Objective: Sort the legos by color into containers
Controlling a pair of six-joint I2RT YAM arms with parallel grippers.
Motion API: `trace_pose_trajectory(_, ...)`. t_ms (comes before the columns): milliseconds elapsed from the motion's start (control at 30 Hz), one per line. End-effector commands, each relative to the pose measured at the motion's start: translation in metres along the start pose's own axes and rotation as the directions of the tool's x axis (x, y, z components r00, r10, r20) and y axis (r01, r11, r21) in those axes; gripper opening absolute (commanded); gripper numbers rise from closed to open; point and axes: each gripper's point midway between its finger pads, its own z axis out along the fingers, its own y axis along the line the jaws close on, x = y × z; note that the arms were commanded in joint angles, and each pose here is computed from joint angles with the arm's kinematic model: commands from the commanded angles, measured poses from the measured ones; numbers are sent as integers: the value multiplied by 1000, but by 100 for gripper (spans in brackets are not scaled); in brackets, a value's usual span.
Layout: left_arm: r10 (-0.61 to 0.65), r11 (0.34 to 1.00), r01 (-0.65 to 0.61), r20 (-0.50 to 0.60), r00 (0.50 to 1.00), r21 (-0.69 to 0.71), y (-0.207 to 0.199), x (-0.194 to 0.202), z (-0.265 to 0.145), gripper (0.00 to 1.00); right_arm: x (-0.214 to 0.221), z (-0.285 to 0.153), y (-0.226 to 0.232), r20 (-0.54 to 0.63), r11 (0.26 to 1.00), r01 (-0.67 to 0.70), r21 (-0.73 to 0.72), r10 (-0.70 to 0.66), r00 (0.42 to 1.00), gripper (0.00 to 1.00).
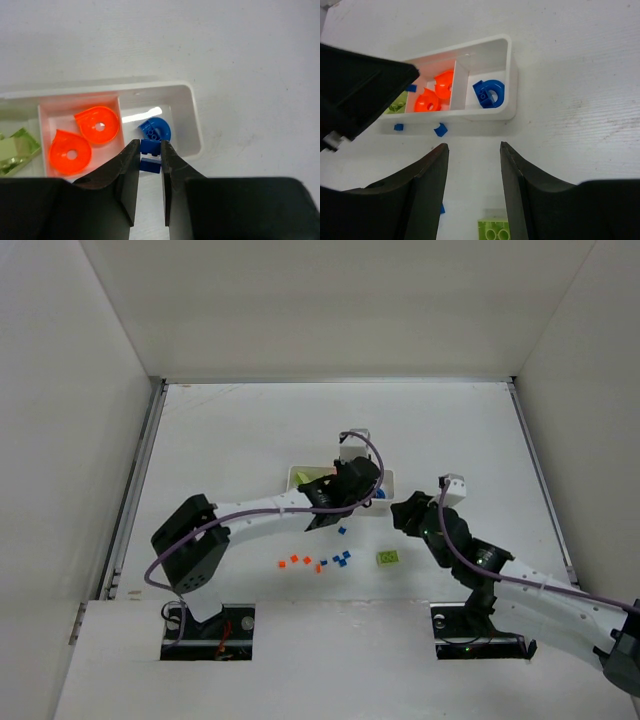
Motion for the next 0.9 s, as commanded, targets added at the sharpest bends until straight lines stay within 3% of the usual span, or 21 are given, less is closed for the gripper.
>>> trace_pose_trajectory(0,-2,999,2,-6,1000,42,-19,-8,19,9,0,-2,-6,10,999,-29,24,29,1000,51)
trace_pose_trajectory(167,1,1000,0,-41,999,22,-20,8,45,11,1,-6,-12,9,998,-51,37,50,999,51)
trace_pose_trajectory(333,-14,1000,15,-50,999,19,-18,11,53,30,8,-7,-18,-27,996,-49,76,51,998,52)
trace_pose_trajectory(433,-17,999,18,-37,999,28,-17,5,48,40,16,-9,-16,-68,996,-26,87,32,997,57)
trace_pose_trajectory(500,-22,999,23,-27,999,25,-11,0,43,44,30,-14,-11,-121,996,-10,84,20,992,67)
trace_pose_trajectory(733,-32,999,32,-8,999,29,17,-6,2,43,66,-43,5,-289,994,102,45,-85,954,83)
trace_pose_trajectory(867,-41,999,41,-5,999,9,48,8,-29,43,84,-47,5,-362,985,167,54,-136,922,87)
